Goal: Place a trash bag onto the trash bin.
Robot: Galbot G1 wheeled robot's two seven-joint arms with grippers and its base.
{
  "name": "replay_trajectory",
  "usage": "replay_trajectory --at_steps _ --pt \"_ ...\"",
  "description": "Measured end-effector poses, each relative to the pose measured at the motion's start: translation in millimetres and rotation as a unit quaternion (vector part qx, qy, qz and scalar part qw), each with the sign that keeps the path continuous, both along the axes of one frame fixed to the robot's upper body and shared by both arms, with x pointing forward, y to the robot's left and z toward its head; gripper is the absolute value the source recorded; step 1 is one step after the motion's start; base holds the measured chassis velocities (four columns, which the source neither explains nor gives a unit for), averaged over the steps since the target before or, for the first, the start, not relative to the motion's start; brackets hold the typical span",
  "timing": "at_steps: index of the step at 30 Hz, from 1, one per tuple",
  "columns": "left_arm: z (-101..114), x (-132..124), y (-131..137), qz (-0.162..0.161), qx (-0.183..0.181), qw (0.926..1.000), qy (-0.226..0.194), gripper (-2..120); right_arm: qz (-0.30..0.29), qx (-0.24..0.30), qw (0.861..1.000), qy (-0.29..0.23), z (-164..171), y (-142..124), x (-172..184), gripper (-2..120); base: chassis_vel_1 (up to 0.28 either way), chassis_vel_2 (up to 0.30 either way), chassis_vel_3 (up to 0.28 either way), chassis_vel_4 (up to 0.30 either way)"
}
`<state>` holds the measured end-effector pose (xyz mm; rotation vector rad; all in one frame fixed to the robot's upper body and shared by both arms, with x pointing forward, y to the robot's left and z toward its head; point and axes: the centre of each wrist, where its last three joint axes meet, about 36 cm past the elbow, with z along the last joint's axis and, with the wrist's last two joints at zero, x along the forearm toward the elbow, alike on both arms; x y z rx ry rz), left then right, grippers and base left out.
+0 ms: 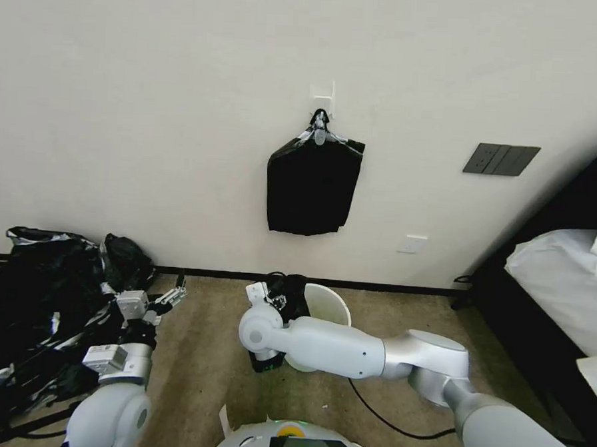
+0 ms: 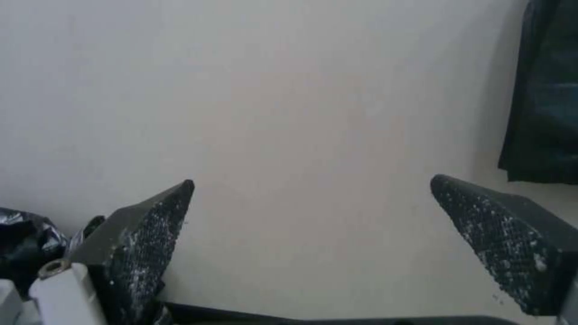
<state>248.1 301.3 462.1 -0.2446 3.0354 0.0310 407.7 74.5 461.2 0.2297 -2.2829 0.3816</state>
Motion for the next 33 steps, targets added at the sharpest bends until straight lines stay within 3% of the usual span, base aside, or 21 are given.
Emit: replay_trajectory --at_steps 10,16,18,22,33 --pt "-1 3 -3 -0.005 -0.004 1.0000 -0.007 100 -0.008 -0.009 1.000 -0.002 -6 -3 2 33 0.000 0.000 0.000 0.000" --pt "-3 4 -6 -0.008 -0.006 0.9999 -0.006 100 -0.014 -0.004 1.000 -0.005 -6 -8 2 22 0.000 0.000 0.000 0.000" --pt "-4 5 -8 -0.010 -0.008 0.9999 -0.005 100 -0.019 -0.002 1.000 -0.007 -6 -12 4 10 0.000 0.000 0.000 0.000" --pt "-5 6 -11 -0.013 -0.009 0.9999 -0.005 100 -0.027 0.008 1.000 -0.009 -1 -18 6 0 0.000 0.000 0.000 0.000" --pt "-14 12 -24 -0.034 -0.012 0.9993 0.007 100 -0.033 0.056 0.998 -0.008 36 -46 2 0 0.000 0.000 0.000 0.000"
